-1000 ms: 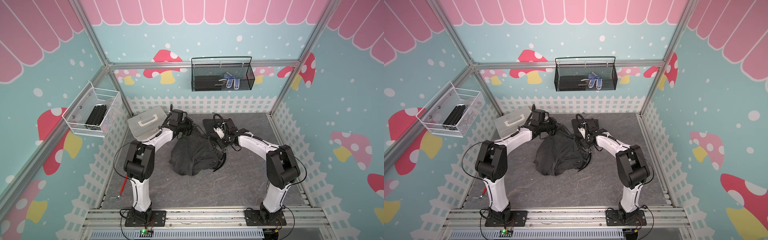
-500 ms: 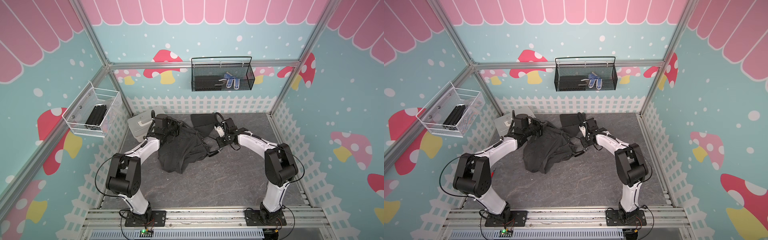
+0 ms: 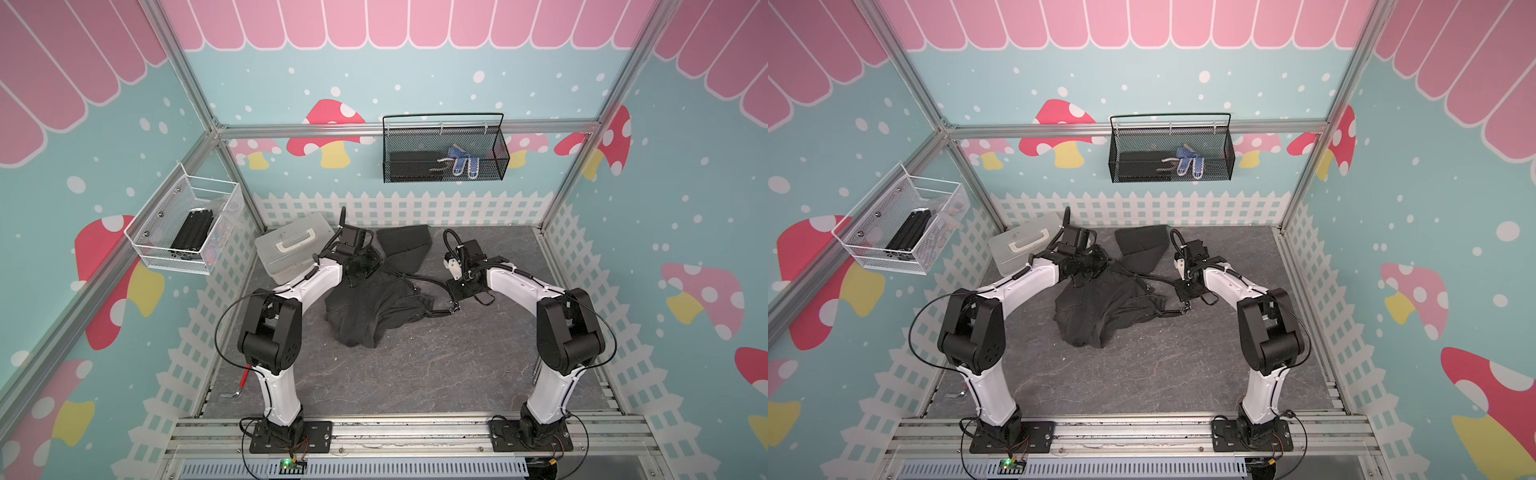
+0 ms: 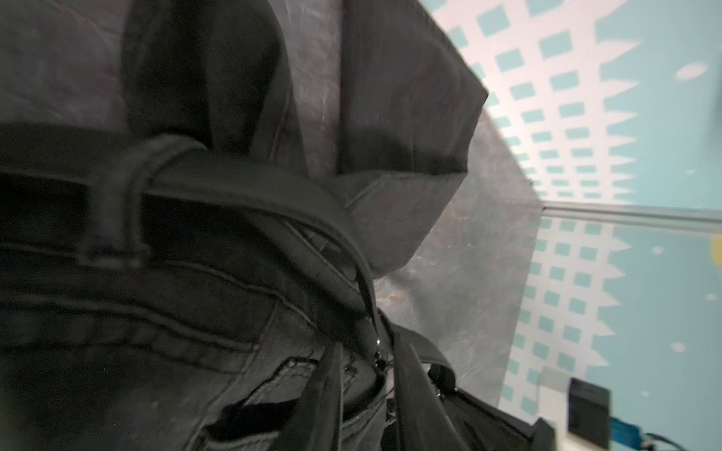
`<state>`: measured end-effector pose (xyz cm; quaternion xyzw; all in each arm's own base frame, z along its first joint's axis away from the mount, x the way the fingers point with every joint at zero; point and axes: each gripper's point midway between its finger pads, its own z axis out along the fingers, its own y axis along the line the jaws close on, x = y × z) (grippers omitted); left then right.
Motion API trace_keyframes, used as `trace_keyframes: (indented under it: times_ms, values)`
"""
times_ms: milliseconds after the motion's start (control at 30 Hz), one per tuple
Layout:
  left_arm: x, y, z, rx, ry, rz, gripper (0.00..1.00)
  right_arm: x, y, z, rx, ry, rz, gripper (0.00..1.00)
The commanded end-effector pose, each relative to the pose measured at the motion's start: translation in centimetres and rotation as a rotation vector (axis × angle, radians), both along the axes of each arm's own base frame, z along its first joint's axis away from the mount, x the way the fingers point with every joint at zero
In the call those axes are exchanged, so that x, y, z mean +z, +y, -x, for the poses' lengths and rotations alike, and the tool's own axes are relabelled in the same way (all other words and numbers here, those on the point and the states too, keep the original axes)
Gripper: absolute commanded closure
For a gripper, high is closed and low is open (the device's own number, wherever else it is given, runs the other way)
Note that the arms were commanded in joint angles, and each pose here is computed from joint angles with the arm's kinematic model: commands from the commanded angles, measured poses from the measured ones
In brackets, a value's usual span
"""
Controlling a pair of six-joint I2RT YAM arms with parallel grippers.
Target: Remove the belt from the trousers
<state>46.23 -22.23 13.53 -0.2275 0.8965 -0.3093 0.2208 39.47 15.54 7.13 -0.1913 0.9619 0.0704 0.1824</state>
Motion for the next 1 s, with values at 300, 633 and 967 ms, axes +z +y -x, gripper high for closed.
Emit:
trace_keyframes:
  times_ms: [300,633,967]
  values:
    - [-1.3,-12.0,4.1,-0.009,0.111,0.135,0.71,-0.9,0.0,1.2,0.007,0.052,0.008,1.00]
    - [-4.4,-14.7,1.1,0.047,0.138,0.159,0.71,0.0,0.5,1.4,0.030,0.019,-0.028,1.00]
    - [-2.3,-16.5,2.2,-0.028,0.159,0.231,0.72,-1.0,0.2,1.4,0.057,0.031,0.003,1.00]
